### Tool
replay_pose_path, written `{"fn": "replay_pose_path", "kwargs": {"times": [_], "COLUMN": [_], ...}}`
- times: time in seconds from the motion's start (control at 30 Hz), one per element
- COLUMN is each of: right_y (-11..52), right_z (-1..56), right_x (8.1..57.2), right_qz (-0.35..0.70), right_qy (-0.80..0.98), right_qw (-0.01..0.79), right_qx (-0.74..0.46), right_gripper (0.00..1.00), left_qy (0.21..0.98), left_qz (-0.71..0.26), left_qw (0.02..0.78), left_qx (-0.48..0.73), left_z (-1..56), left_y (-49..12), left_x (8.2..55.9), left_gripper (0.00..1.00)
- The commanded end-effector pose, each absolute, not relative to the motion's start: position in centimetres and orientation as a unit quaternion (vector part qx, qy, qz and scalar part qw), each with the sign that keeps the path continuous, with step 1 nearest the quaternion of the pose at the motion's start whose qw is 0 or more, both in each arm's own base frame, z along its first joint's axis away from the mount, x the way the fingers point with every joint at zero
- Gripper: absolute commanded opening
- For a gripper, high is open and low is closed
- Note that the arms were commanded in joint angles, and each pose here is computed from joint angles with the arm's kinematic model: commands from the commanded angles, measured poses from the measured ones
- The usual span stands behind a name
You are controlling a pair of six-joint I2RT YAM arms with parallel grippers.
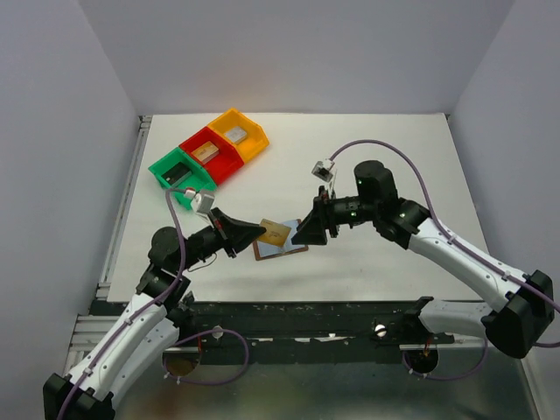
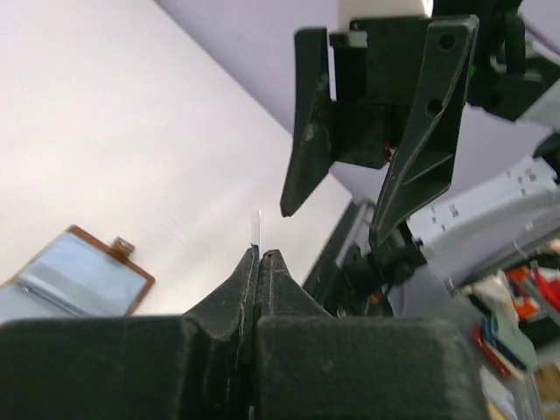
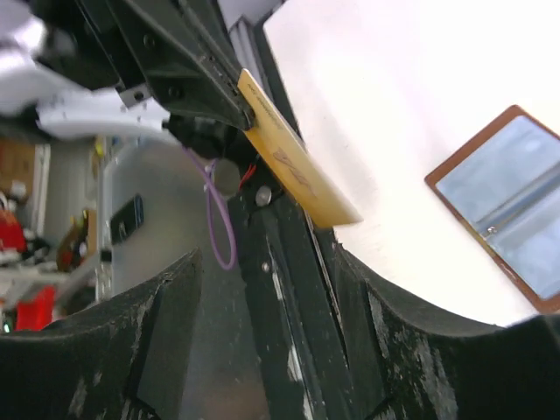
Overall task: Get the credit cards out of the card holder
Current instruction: Remove the credit card from the card holder.
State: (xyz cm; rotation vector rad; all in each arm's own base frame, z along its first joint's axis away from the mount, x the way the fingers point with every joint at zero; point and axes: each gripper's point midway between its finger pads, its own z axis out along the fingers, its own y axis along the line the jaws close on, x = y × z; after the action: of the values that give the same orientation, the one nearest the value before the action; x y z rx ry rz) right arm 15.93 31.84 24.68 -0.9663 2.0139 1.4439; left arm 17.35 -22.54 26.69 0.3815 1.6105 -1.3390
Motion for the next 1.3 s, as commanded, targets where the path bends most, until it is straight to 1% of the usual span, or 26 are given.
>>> {"fn": "replay_pose_path", "kwargs": {"times": [0.0, 0.17, 0.5, 0.6, 0.63, 0.8, 0.87, 1.0, 1.07, 1.23, 1.27], "right_y": [32.2, 33.0, 33.7, 33.9, 34.0, 34.5, 34.6, 34.8, 34.9, 34.9, 34.9], "right_z": [26.8, 28.1, 26.8, 26.9, 27.0, 27.4, 27.4, 27.5, 27.6, 27.7, 27.7], "right_x": [18.8, 18.5, 19.5, 19.5, 19.5, 19.2, 19.1, 18.8, 18.6, 18.5, 18.4], "right_qz": [0.559, 0.609, 0.606, 0.613, 0.616, 0.632, 0.640, 0.654, 0.660, 0.662, 0.663], "right_qy": [0.721, 0.684, 0.699, 0.694, 0.692, 0.679, 0.675, 0.665, 0.660, 0.658, 0.657], "right_qw": [0.309, 0.311, 0.298, 0.295, 0.293, 0.281, 0.274, 0.263, 0.259, 0.257, 0.256], "right_qx": [-0.270, -0.252, -0.235, -0.235, -0.236, -0.246, -0.246, -0.247, -0.249, -0.251, -0.252], "right_gripper": [0.69, 0.68, 0.66, 0.63, 0.60, 0.42, 0.37, 0.31, 0.26, 0.01, 0.01], "left_qy": [0.589, 0.577, 0.550, 0.548, 0.547, 0.543, 0.542, 0.543, 0.542, 0.542, 0.544], "left_qz": [-0.574, -0.586, -0.611, -0.614, -0.615, -0.616, -0.618, -0.621, -0.622, -0.614, -0.611], "left_qw": [0.567, 0.568, 0.569, 0.568, 0.568, 0.570, 0.569, 0.566, 0.565, 0.573, 0.575], "left_qx": [0.044, 0.029, 0.011, 0.010, 0.011, 0.009, 0.009, 0.006, 0.005, -0.007, -0.007], "left_z": [29.0, 29.1, 29.5, 29.6, 29.6, 29.8, 29.7, 29.4, 29.3, 29.3, 29.3], "left_y": [-20.2, -19.9, -19.6, -19.6, -19.6, -19.5, -19.6, -19.7, -19.7, -19.4, -19.4], "left_x": [19.2, 19.1, 18.7, 18.6, 18.6, 18.6, 18.6, 18.8, 18.8, 19.3, 19.4], "left_gripper": [0.00, 0.00, 0.00, 0.00, 0.00, 0.00, 0.00, 0.00, 0.00, 0.00, 0.00]}}
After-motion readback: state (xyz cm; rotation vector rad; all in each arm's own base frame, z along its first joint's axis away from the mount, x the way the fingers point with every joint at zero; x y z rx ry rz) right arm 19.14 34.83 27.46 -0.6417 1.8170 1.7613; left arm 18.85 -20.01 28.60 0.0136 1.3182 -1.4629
